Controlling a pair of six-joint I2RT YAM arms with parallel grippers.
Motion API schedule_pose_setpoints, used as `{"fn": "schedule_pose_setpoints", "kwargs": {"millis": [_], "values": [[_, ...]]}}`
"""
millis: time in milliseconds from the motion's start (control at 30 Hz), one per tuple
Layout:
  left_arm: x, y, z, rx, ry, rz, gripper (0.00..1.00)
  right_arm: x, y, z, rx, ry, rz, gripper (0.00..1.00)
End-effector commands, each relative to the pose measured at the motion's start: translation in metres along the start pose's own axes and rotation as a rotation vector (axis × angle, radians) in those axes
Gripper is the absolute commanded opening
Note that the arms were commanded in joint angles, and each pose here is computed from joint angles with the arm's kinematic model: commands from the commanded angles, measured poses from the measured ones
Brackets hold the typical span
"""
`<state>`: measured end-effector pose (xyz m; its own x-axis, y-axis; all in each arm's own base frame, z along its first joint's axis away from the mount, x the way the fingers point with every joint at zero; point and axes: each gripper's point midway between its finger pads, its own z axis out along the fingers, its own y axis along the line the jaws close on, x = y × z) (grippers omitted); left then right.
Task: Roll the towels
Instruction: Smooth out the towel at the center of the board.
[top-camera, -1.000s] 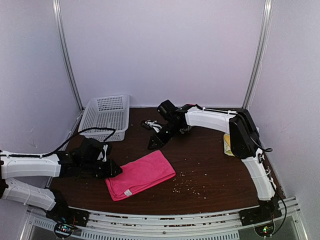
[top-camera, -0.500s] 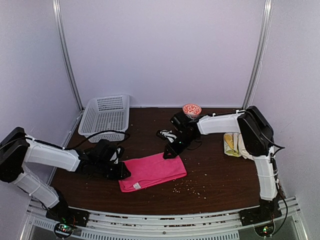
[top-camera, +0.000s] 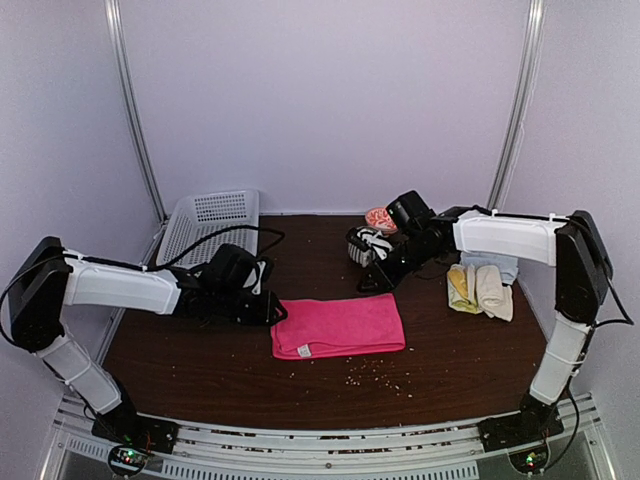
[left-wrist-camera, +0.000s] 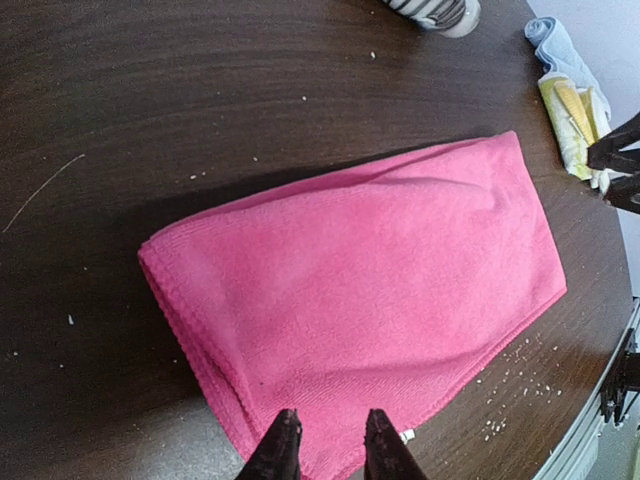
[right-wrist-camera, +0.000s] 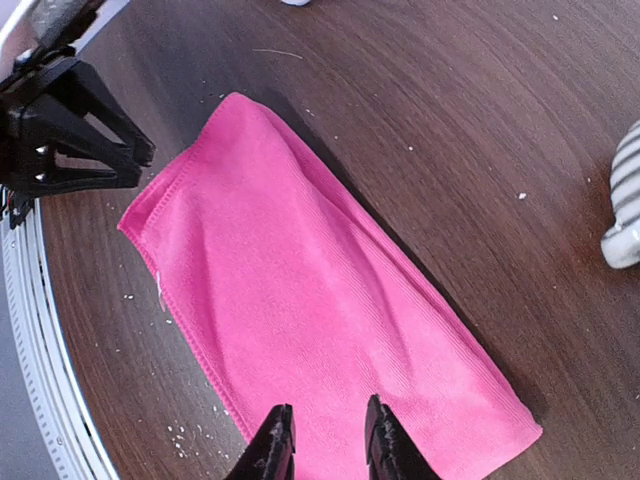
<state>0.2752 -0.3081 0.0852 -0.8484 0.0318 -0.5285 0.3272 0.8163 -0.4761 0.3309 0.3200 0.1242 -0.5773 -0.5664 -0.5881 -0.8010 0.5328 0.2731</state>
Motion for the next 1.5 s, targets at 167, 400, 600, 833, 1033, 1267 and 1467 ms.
{"fn": "schedule_pose_setpoints", "kwargs": {"millis": [167, 400, 600, 833, 1033, 1267, 1467], "values": [[-0.001, -0.034, 0.02, 0.022, 0.089, 0.023, 0.21, 0.043, 0.014, 0.025, -0.245, 0.036, -0.042, 0.23], [0.033, -0.044, 0.032, 0.041, 0.195, 0.06, 0.2, 0.06, 0.003, 0.043, -0.235, 0.109, -0.021, 0.2], [0.048, -0.031, 0.02, 0.008, 0.21, 0.043, 0.2, 0.069, 0.003, 0.048, -0.253, 0.136, -0.007, 0.19], [0.077, 0.001, -0.004, -0.049, 0.216, -0.006, 0.19, 0.077, 0.0, 0.053, -0.252, 0.16, 0.005, 0.19], [0.083, 0.018, 0.003, -0.12, 0.21, -0.058, 0.2, 0.076, -0.003, 0.053, -0.247, 0.161, 0.014, 0.19], [0.065, 0.002, -0.012, -0.085, 0.17, -0.058, 0.17, 0.077, -0.003, 0.052, -0.241, 0.163, 0.012, 0.19], [0.042, -0.024, -0.038, -0.008, 0.141, -0.046, 0.03, 0.078, -0.003, 0.051, -0.242, 0.166, 0.01, 0.2]]}}
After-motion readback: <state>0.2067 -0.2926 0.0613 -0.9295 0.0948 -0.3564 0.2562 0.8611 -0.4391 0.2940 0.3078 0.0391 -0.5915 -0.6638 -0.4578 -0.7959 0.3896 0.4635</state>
